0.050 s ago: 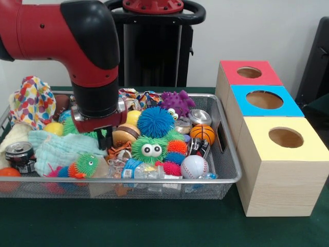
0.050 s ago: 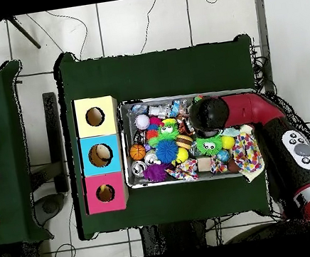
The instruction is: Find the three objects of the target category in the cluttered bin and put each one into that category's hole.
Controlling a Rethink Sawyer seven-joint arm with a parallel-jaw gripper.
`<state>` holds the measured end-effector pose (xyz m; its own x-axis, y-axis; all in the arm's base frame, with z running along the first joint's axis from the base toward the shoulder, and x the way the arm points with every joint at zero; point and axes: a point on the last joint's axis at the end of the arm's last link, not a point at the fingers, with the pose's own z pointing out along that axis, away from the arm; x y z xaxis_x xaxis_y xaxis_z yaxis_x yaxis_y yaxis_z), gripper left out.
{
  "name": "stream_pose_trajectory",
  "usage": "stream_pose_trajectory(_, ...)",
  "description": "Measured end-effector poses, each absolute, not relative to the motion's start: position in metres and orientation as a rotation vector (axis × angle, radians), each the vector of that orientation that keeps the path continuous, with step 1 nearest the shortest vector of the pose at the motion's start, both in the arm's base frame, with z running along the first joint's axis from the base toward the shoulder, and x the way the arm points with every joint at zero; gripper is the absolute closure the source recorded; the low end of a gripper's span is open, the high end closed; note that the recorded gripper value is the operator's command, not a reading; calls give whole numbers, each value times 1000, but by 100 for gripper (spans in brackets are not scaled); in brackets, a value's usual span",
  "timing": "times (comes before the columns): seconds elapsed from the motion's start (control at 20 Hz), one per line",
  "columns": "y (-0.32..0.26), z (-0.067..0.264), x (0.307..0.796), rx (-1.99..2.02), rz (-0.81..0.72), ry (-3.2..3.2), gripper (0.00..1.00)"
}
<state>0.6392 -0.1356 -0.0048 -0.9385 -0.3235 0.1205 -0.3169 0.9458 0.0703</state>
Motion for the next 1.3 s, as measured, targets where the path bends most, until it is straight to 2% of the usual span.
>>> stream_pose_trajectory(0.65,-117,2,634,427,-196,-2928,100)
stream_pose_trajectory(0.7,-110,3,633,426,-223,-2923,0)
stream_pose_trajectory(1.3,-105,3,625,409,-286,-2913,0)
